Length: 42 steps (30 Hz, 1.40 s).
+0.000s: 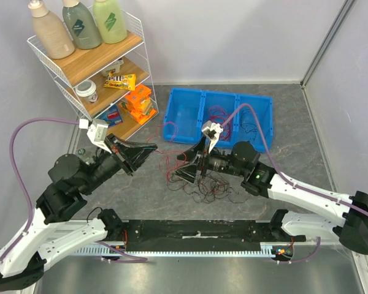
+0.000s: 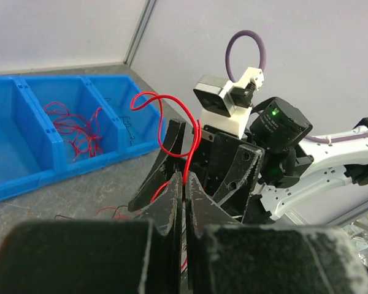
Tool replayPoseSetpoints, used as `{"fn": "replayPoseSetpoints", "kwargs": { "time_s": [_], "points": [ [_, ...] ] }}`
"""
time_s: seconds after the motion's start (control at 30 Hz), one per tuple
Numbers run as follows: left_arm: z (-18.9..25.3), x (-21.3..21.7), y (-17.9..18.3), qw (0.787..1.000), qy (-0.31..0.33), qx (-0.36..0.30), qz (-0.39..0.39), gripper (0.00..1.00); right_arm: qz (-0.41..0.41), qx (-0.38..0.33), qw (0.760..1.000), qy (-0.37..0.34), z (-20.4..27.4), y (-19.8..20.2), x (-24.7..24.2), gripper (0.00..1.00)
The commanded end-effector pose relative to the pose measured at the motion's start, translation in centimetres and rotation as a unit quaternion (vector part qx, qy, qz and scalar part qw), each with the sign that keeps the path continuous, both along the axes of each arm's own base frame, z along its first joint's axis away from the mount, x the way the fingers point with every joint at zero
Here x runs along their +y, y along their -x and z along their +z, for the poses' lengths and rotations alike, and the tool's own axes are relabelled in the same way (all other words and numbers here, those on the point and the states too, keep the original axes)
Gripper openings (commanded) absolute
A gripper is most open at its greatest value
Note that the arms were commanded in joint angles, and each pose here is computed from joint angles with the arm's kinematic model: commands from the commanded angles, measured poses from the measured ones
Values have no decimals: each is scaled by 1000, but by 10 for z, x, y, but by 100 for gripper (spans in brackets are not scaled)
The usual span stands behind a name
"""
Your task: Untangle the cables
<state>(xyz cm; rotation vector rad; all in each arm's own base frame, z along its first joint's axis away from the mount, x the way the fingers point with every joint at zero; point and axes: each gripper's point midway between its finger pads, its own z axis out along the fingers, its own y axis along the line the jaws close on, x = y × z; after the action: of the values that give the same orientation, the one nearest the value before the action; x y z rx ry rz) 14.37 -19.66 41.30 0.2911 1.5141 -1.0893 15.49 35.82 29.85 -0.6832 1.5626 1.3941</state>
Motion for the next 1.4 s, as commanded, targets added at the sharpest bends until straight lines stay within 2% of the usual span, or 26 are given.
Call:
{"fn": "replayPoseSetpoints", "kwargs": {
  "time_s": [0.0, 0.17, 0.37, 0.47, 0.57, 0.73, 0.93, 1.0, 1.17, 1.27, 1.3, 1.33, 1.37],
  "points": [
    [4, -7, -1, 1000, 18, 4, -11, 2, 38, -7, 997, -64, 35, 11, 11, 82],
    [-2, -10, -3, 1000, 18, 7, -11, 2, -2, 5, 1000, -27, 15, -2, 6, 78],
    [-7, -14, -4, 1000, 13, 14, -14, 2, -9, 0, 1000, 21, -16, 4, -9, 80],
    [-9, -15, -4, 1000, 11, 15, -17, 2, 26, -10, 1000, 8, -17, 21, -13, 84],
    [-12, -18, -3, 999, 9, 20, -24, 2, 28, -12, 1000, -7, -11, 25, -18, 86],
    [-16, -24, 1, 999, 14, 30, -43, 2, -68, 9, 998, -6, -1, -6, -26, 89],
    [-18, -29, 7, 997, 23, 43, -65, 2, -48, 24, 999, 1, -2, -12, -6, 82],
    [-19, -31, 8, 996, 27, 46, -69, 2, -37, 30, 999, -2, -5, -10, -2, 74],
    [-37, -34, -3, 996, 13, 68, -50, 2, -32, 37, 999, -3, -8, -4, -5, 26],
    [-72, -31, -27, 993, -30, 110, 12, 2, -84, 33, 996, 22, -13, -16, -21, 5],
    [-91, -29, -37, 989, -50, 134, 41, 2, -107, 29, 993, 31, -13, -21, -28, 0],
    [-108, -28, -44, 984, -66, 157, 59, 2, -134, 24, 990, 34, -10, -28, -36, 0],
    [-122, -33, -45, 980, -82, 175, 57, 8, -154, 20, 987, 41, -9, -33, -42, 0]
  ]
}}
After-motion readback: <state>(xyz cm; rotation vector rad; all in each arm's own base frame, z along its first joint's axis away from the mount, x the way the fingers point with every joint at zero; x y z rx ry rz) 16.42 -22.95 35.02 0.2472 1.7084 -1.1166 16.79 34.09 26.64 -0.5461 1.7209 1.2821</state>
